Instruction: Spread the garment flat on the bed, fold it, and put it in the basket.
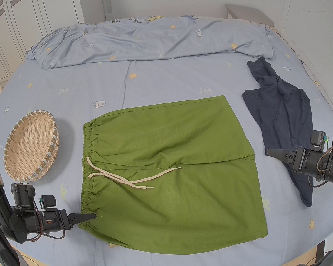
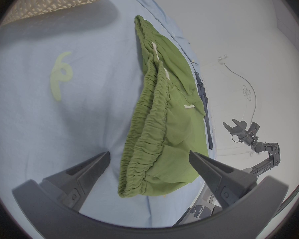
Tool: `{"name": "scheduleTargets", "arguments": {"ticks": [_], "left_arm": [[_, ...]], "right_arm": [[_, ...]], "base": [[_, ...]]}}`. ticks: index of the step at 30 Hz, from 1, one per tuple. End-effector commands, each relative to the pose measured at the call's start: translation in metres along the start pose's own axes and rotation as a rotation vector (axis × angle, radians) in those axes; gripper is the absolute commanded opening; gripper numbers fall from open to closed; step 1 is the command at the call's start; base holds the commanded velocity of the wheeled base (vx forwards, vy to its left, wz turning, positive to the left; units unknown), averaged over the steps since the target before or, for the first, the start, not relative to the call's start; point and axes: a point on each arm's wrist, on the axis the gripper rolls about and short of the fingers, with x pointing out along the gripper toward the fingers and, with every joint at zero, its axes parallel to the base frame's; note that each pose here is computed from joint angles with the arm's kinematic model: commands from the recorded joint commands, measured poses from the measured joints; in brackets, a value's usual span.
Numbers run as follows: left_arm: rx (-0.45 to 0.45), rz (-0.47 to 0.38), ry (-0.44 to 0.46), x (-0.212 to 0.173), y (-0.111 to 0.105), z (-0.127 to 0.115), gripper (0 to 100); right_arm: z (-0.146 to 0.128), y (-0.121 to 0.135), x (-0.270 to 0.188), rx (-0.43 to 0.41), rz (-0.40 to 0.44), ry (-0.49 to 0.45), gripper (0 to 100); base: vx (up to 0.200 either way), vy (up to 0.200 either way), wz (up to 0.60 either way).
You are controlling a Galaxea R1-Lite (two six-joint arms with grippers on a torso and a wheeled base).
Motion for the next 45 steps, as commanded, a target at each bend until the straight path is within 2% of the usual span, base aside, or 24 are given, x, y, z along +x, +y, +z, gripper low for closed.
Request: {"name": "scheduleTargets", "arguments": {"ticks": [1,5,6,14,19,21,25,26,28,29,31,40,45], "left_arm": [[-0.028,-0.002,0.041,0.003,0.001,-0.008,100],[-0.035,0.002,0.044,0.003,0.001,-0.008,100],[-0.036,0.002,0.045,0.003,0.001,-0.008,0],[-0.069,0.004,0.074,0.0,-0.001,-0.012,0],[-0.075,0.026,0.027,-0.009,0.001,-0.009,0],[-0.086,0.043,-0.002,-0.016,0.004,-0.007,0],[-0.087,-0.021,-0.021,-0.028,0.007,-0.008,0],[-0.087,-0.025,-0.022,-0.029,0.007,-0.008,0],[-0.037,-0.072,-0.026,-0.036,0.012,-0.013,0],[-0.037,-0.072,-0.026,-0.036,0.012,-0.013,0],[0.023,-0.096,-0.015,-0.038,0.014,-0.017,0],[0.04,-0.096,-0.009,-0.035,0.019,-0.017,0],[0.039,-0.096,-0.009,-0.034,0.02,-0.016,0]], "right_arm": [[-0.001,-0.001,0.001,0.002,-0.002,0.005,100],[-0.001,-0.001,0.002,0.004,-0.003,0.01,100],[-0.001,-0.001,0.002,0.004,-0.003,0.01,100],[-0.001,-0.001,0.002,0.004,-0.003,0.01,100],[-0.006,-0.002,0.001,0.008,-0.008,0.023,100],[-0.016,-0.004,0.0,0.014,-0.01,0.057,100],[-0.048,-0.006,0.002,0.032,-0.008,0.192,100],[-0.049,-0.006,0.002,0.033,-0.007,0.197,100],[-0.075,-0.012,0.001,0.066,0.027,0.315,100],[-0.075,-0.012,0.001,0.066,0.027,0.315,100],[-0.091,-0.016,-0.002,0.103,0.074,0.399,100],[-0.122,-0.026,-0.004,0.193,0.101,0.571,100],[-0.127,-0.027,-0.002,0.21,0.106,0.61,100]], "base": [[0.0,0.0,0.0],[0.0,0.0,0.0],[0.0,0.0,0.0],[0.0,0.0,0.0],[0.0,0.0,0.0],[0.0,0.0,0.0],[0.0,0.0,0.0],[0.0,0.0,0.0],[0.0,0.0,0.0],[0.0,0.0,0.0],[0.0,0.0,0.0],[0.0,0.0,0.0],[0.0,0.0,0.0]]}}
